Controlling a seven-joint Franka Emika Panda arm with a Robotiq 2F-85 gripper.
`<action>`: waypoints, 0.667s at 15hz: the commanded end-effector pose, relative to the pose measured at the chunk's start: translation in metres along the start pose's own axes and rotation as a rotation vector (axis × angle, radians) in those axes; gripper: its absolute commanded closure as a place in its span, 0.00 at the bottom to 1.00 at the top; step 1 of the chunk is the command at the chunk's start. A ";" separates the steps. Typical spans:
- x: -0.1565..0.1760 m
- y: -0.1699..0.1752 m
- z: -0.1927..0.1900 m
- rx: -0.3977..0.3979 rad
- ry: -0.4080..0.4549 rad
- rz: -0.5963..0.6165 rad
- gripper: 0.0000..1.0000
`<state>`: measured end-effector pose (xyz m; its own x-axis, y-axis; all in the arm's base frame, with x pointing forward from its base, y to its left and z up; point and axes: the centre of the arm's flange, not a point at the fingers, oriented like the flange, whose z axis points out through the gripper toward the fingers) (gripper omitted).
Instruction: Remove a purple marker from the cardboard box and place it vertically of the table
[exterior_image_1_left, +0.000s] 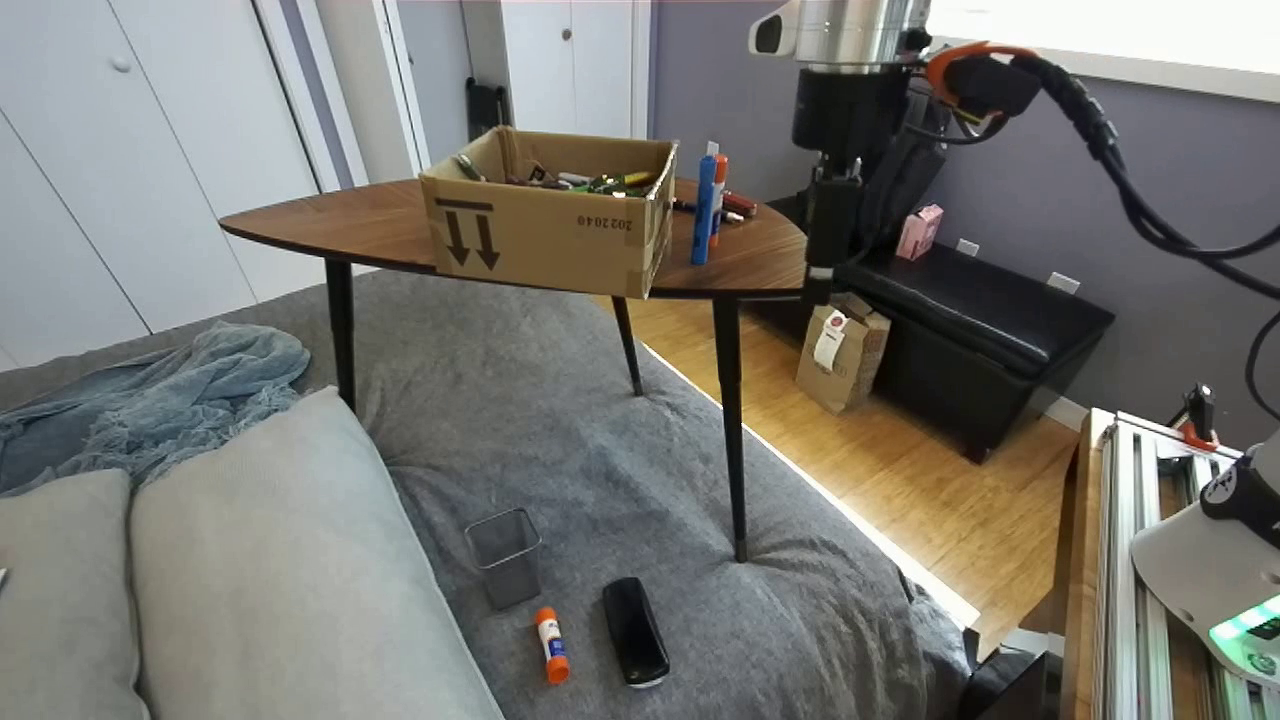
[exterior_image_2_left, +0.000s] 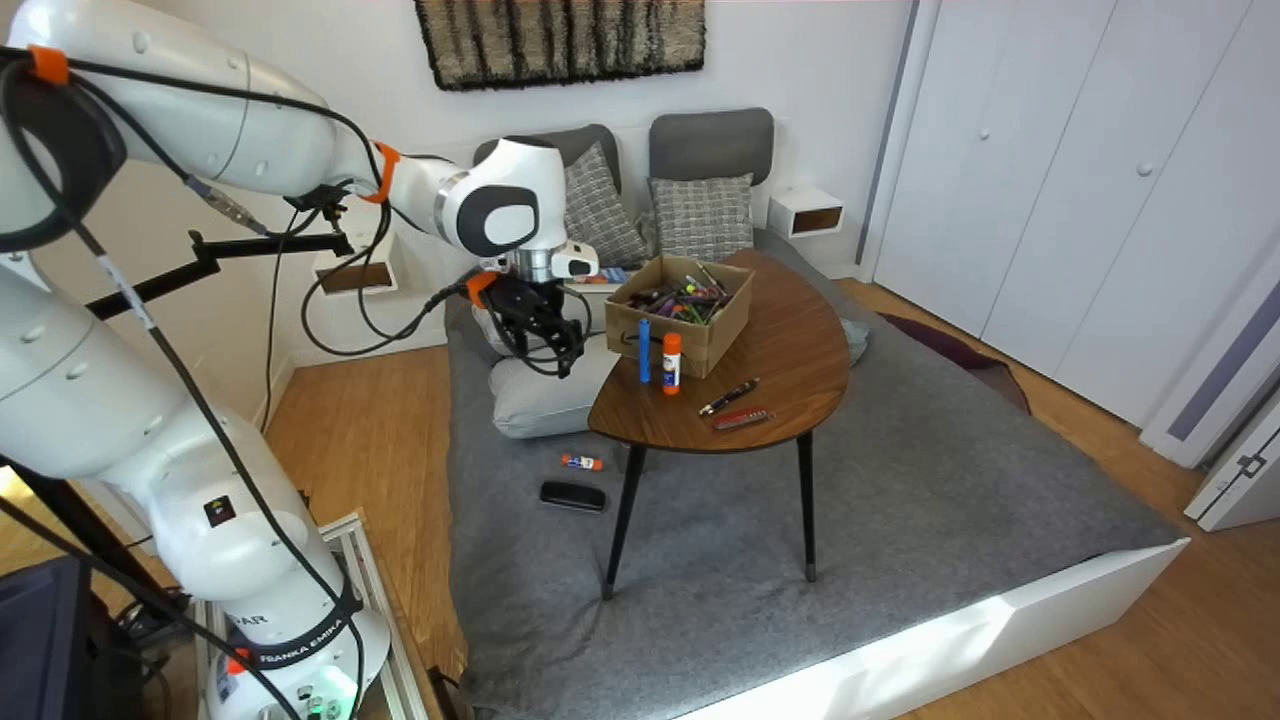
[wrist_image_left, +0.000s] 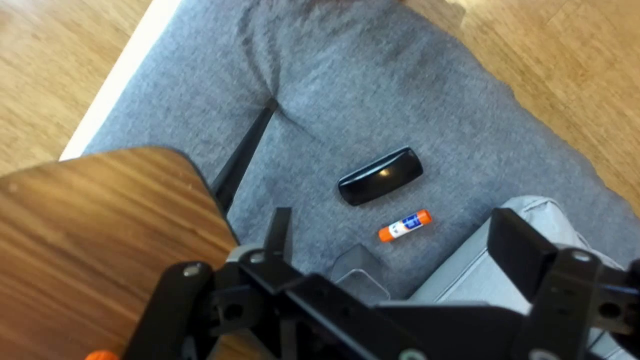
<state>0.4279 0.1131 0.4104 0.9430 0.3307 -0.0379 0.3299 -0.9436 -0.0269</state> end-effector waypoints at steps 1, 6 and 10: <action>0.064 0.007 -0.020 -0.043 0.038 -0.074 0.00; 0.130 0.005 -0.057 -0.073 -0.082 -0.054 0.00; 0.151 0.012 -0.092 -0.110 -0.172 -0.046 0.00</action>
<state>0.5359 0.1406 0.4623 0.9146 0.3703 -0.1625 0.3810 -0.9238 0.0390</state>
